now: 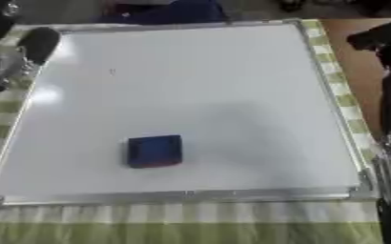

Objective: Wipe the whiteboard clean with a brush.

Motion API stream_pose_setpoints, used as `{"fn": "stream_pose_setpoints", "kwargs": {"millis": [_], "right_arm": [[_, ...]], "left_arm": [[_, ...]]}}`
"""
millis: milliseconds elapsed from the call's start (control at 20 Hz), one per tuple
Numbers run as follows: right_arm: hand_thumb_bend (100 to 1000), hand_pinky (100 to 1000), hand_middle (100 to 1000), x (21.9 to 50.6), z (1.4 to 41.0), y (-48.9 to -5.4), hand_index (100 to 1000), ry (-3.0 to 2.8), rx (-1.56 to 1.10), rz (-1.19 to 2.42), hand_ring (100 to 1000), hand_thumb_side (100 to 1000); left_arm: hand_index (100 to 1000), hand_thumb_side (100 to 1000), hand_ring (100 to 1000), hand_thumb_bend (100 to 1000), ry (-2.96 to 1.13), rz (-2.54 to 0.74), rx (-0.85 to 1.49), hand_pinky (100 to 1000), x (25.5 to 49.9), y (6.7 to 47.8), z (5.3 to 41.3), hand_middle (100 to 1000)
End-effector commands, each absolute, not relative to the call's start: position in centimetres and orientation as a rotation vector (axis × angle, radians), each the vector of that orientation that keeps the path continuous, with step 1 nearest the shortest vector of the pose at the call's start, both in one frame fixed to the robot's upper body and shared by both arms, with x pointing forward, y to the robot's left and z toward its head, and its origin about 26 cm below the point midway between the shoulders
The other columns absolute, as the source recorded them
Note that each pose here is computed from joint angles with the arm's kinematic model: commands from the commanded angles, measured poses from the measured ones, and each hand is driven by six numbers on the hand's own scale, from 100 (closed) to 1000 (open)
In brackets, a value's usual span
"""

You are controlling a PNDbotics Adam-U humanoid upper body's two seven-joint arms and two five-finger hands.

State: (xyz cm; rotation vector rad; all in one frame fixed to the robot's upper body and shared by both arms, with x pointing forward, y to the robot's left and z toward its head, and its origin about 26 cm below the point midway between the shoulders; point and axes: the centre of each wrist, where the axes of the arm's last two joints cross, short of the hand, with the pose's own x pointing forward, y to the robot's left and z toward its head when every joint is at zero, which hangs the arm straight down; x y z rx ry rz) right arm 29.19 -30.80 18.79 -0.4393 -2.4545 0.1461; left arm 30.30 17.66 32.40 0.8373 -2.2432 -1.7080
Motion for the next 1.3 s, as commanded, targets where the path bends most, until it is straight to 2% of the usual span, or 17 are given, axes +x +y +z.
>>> {"fn": "stream_pose_setpoints", "kwargs": {"millis": [50, 200, 350, 500, 700, 900, 1100, 1200, 1300], "right_arm": [[100, 701, 499, 29.0, 19.7, -30.7, 510, -2.484, -0.437, 0.18, 632, 949], [100, 702, 500, 29.0, 19.7, -30.6, 511, -2.484, -0.432, 0.185, 632, 949], [100, 702, 499, 29.0, 19.7, -30.6, 511, -2.482, -0.428, 0.188, 632, 949], [100, 702, 499, 29.0, 19.7, -30.6, 510, -2.482, -0.422, 0.193, 632, 949], [100, 703, 499, 29.0, 19.6, -30.5, 510, -2.479, -0.417, 0.199, 632, 949], [100, 703, 498, 29.0, 19.6, -30.5, 510, -2.476, -0.413, 0.203, 632, 949], [100, 703, 498, 29.0, 19.6, -30.5, 510, -2.476, -0.411, 0.204, 631, 949], [100, 703, 498, 29.0, 19.6, -30.4, 510, -2.475, -0.41, 0.203, 631, 950], [100, 703, 498, 29.0, 19.6, -30.4, 510, -2.476, -0.409, 0.203, 631, 950]], "left_arm": [[119, 892, 809, 469, -2.109, -1.841, 0.828, 770, 29.6, 16.8, 32.9, 751], [165, 920, 855, 512, -1.997, -1.885, 0.763, 825, 29.5, 15.9, 32.8, 764], [175, 919, 879, 556, -1.908, -1.931, 0.72, 846, 29.4, 15.1, 32.6, 783], [171, 855, 887, 609, -1.824, -1.977, 0.672, 844, 29.6, 14.4, 32.1, 793], [126, 761, 852, 587, -1.725, -2.0, 0.603, 798, 30.5, 13.6, 31.4, 766], [100, 718, 844, 597, -1.66, -2.062, 0.591, 783, 30.9, 12.8, 30.9, 765], [100, 667, 861, 578, -1.613, -2.133, 0.587, 780, 31.3, 11.8, 30.3, 800], [100, 648, 869, 560, -1.59, -2.151, 0.583, 783, 31.7, 11.5, 29.9, 822], [103, 588, 863, 485, -1.562, -2.156, 0.574, 779, 32.3, 11.3, 29.3, 816]]}}
